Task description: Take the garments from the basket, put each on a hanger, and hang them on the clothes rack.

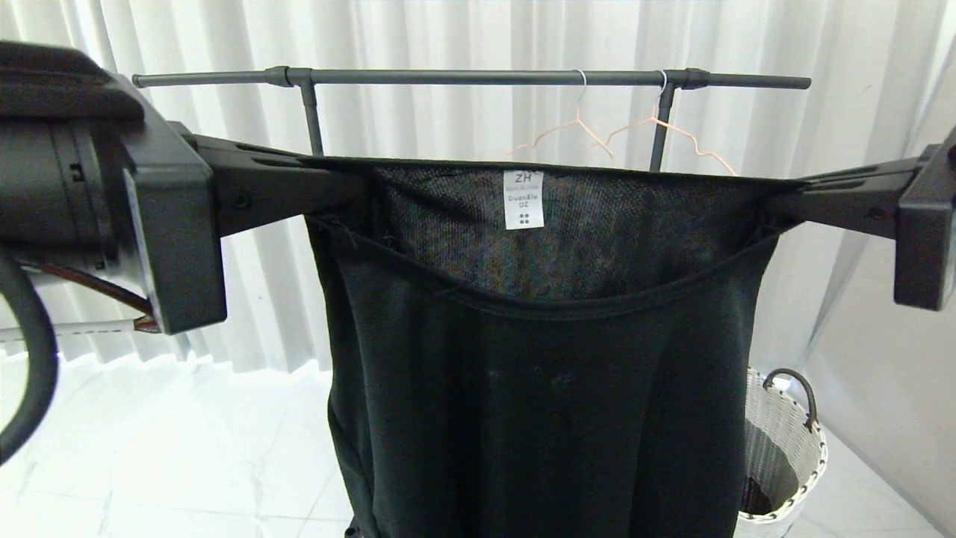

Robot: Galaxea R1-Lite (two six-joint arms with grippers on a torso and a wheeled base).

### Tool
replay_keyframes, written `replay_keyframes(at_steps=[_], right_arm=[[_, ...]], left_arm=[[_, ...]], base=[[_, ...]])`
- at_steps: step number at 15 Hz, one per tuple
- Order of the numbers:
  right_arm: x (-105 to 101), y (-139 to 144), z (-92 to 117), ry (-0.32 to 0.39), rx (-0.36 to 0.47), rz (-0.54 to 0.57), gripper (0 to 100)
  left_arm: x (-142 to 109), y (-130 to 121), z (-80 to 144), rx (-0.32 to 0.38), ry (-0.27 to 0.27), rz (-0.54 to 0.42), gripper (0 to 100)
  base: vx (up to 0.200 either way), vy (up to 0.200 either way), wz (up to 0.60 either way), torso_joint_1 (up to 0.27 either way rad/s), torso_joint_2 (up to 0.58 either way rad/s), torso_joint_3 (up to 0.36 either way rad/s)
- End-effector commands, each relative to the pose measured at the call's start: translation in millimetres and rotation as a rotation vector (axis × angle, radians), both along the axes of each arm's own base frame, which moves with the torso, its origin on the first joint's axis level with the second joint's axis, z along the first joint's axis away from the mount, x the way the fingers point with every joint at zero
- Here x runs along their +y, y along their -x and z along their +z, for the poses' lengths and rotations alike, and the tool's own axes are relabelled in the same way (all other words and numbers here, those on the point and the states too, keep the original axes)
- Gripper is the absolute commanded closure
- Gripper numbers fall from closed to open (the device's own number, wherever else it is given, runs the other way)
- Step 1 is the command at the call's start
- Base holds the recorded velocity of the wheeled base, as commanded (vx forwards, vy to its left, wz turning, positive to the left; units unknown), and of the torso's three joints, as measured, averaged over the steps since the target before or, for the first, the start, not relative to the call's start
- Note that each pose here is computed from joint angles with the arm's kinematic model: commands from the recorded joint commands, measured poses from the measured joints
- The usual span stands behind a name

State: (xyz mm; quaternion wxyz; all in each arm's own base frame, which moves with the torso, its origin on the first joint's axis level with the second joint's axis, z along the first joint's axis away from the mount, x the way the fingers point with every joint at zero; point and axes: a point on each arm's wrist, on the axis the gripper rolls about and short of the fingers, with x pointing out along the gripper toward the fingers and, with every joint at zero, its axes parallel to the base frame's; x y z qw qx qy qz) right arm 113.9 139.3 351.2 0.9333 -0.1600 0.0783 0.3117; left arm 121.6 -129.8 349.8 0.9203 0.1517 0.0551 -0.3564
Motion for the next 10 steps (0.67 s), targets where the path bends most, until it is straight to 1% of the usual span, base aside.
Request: replay_keyframes(at_steps=[1,2,3,4,5,7,8,10], right_arm=[[-23.0,17.7,-1.3,0.002,0.005,0.002,100],[-42.1,34.3,-9.0,0.04,0.044,0.032,100],[-47.0,41.7,-12.1,0.054,0.068,0.086,100],[-47.8,44.5,-13.5,0.059,0.079,0.117,100],[-44.1,48.4,-16.2,0.066,0.091,0.181,100],[-35.1,58.9,-19.4,0.083,0.098,0.303,100],[-31.5,61.7,-20.2,0.09,0.1,0.337,100],[-26.5,61.5,-21.3,0.101,0.104,0.351,100]], left_arm=[[-4.7,-3.7,-0.7,-0.003,0.005,-0.007,100],[-14.5,-11.8,-0.4,-0.013,0.021,-0.031,100],[-24.2,-20.2,-1.9,-0.017,0.022,-0.044,100],[-31.3,-26.7,-3.3,-0.022,0.021,-0.047,100],[-47.8,-38.2,-6.4,-0.032,0.035,-0.057,100],[-66.6,-54.9,-5.1,-0.069,0.069,-0.056,100],[-71.1,-58.3,-1.7,-0.078,0.08,-0.059,100],[-71.4,-59.1,1.8,-0.087,0.089,-0.058,100]], base=[[0.0,0.0,0.0,0.0,0.0,0.0],[0.0,0.0,0.0,0.0,0.0,0.0],[0.0,0.0,0.0,0.0,0.0,0.0],[0.0,0.0,0.0,0.0,0.0,0.0],[0.0,0.0,0.0,0.0,0.0,0.0],[0.0,0.0,0.0,0.0,0.0,0.0],[0.0,0.0,0.0,0.0,0.0,0.0],[0.0,0.0,0.0,0.0,0.0,0.0]])
